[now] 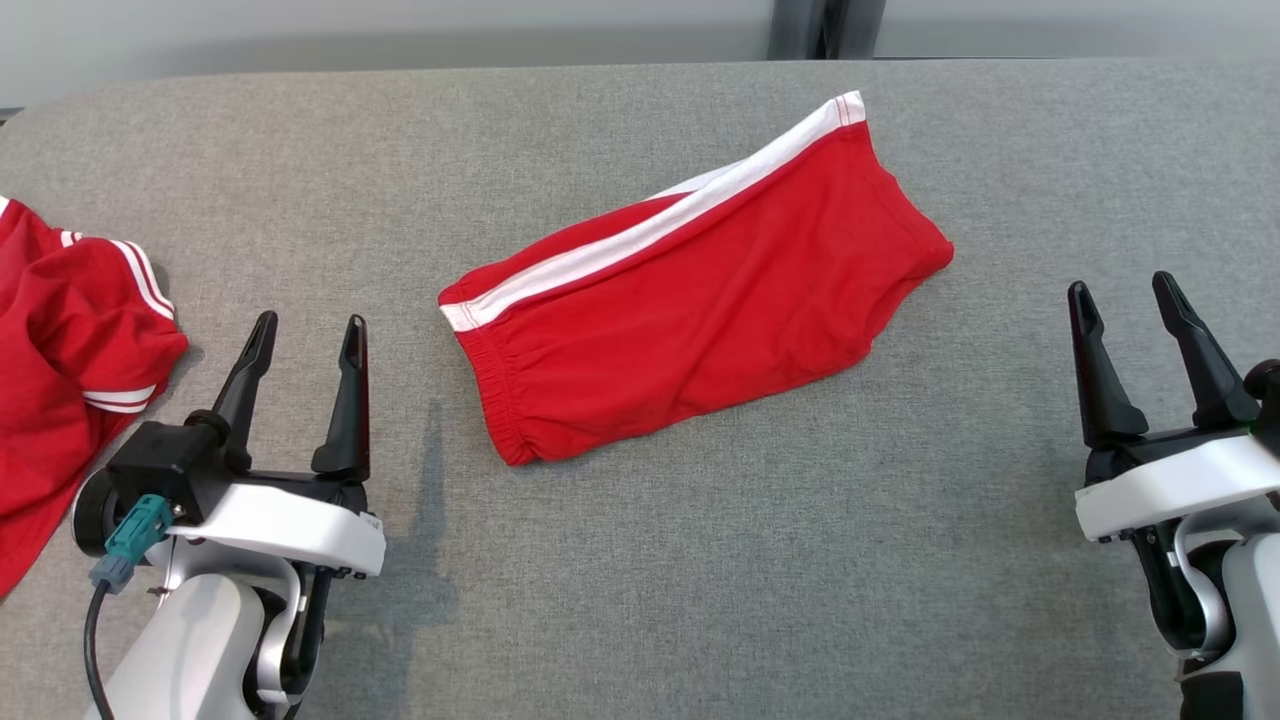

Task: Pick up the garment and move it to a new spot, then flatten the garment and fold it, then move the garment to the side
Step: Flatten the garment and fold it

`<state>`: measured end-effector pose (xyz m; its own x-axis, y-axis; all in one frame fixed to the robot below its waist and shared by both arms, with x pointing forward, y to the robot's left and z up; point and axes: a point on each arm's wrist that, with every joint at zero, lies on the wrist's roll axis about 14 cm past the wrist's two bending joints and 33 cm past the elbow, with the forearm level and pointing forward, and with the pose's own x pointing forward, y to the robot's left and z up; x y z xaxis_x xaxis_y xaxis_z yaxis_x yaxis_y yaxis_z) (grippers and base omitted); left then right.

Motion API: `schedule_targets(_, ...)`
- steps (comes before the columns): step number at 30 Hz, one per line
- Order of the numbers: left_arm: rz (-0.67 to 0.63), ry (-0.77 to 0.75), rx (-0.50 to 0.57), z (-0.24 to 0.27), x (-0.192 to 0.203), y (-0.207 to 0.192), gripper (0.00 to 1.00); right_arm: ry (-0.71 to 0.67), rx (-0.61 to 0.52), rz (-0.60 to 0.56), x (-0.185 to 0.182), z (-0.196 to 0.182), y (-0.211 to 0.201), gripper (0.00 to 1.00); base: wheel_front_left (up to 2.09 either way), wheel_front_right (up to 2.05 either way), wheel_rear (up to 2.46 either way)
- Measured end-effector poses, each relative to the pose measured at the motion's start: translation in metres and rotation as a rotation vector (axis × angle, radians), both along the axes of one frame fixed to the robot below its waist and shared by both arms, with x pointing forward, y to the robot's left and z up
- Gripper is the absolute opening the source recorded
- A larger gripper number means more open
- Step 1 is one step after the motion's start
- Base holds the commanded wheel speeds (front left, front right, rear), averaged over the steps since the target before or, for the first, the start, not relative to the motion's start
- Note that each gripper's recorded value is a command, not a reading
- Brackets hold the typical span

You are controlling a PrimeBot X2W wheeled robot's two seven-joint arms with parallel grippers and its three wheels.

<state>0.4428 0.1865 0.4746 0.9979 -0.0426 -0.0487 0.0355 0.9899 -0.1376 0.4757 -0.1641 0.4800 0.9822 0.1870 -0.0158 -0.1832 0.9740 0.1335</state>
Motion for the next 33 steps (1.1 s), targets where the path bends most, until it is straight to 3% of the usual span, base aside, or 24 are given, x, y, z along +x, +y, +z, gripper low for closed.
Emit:
schedule_targets(7, -0.002, 0.000, 0.000, -0.001, 0.004, -0.001, 1.00, 0.010, -0.003, 0.011, 0.004, 0.001, 0.004, 1.00, 0.00, 0.00, 0.00)
schedule_targets(14, 0.009, -0.003, 0.000, -0.002, 0.007, 0.003, 1.00, 0.033, -0.045, 0.078, 0.034, 0.000, 0.018, 1.00, 0.00, 0.00, 0.00)
schedule_targets(23, 0.021, 0.012, -0.011, -0.010, 0.013, 0.006, 1.00, 0.208, -0.081, 0.199, 0.070, -0.056, 0.058, 1.00, 0.00, 0.00, 0.00)
schedule_targets(32, 0.030, 0.040, -0.004, -0.023, 0.013, 0.010, 1.00, 0.353, -0.080, 0.237, 0.076, -0.109, 0.078, 1.00, 0.00, 0.00, 0.00)
schedule_targets(33, 0.032, 0.042, -0.005, -0.024, 0.013, 0.010, 1.00, 0.358, -0.074, 0.236, 0.076, -0.111, 0.079, 0.82, 0.00, 0.00, 0.00)
